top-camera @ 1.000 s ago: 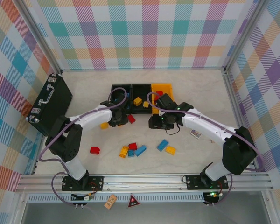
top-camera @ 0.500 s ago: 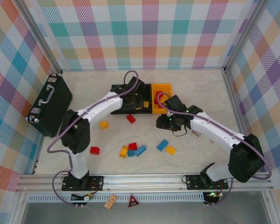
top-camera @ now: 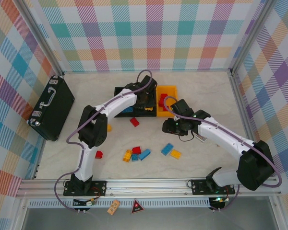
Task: Sort the legos into containers by color
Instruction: Place the lego in the container, then pick up the lego from the bottom-center of the table.
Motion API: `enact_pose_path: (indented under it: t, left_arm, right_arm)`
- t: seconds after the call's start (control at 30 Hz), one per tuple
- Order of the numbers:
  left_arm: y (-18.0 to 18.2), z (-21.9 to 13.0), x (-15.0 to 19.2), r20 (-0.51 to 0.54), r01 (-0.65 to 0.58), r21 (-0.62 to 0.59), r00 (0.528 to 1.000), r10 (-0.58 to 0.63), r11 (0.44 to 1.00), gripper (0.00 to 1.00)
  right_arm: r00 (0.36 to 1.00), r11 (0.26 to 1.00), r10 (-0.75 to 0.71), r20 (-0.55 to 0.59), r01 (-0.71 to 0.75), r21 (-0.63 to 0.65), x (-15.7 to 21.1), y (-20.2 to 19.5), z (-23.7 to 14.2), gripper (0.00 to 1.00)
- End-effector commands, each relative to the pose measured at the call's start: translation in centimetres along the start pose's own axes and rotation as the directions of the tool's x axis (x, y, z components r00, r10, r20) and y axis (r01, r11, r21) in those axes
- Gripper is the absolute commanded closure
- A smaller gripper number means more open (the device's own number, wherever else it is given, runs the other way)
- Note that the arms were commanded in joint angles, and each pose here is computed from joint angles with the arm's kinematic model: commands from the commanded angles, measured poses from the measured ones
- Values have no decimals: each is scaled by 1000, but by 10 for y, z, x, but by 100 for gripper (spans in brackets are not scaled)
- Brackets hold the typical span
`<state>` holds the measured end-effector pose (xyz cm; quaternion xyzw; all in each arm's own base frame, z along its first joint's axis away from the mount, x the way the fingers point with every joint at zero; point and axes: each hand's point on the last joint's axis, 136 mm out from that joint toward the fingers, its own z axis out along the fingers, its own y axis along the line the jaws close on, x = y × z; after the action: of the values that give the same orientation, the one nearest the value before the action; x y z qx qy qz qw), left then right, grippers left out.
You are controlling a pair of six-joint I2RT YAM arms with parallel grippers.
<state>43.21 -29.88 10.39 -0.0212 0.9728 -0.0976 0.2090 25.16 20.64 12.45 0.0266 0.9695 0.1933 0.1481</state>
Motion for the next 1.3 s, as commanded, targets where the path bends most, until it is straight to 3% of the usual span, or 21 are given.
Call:
enact_pose_path:
  t: [0.0, 0.1, 0.27, 0.6, 0.9, 1.27]
  left_arm:
    - [3, 2, 0, -10, -30, -46, 1000, 30, 999, 67]
    - [6, 5, -1, -7, -37, -67, 999, 36, 997, 64]
    - [8, 3, -3, 1, -42, -77, 999, 42, 996, 49]
    - [0, -32, -1, 33, -47, 5, 998, 47, 999, 47]
    - [0, -62, 42, -6, -32, 157, 999, 33, 987, 47]
    - [23, -74, 92, -66, -3, 181, 998, 16, 983, 46]
  right_arm:
    - [1000, 1000, 25, 5, -25, 13, 2, -6, -3, 52]
    - [1000, 999, 28, 8, -28, 16, 2, -7, -3, 52]
    - [999, 999, 31, 6, -31, 20, 3, -8, -3, 52]
    - [999, 998, 35, -28, -34, 44, 10, -13, -1, 49]
    - [984, 987, 112, -137, -94, 131, 37, -34, 11, 44]
    - [949, 983, 162, -270, -132, 125, 62, -35, 47, 38]
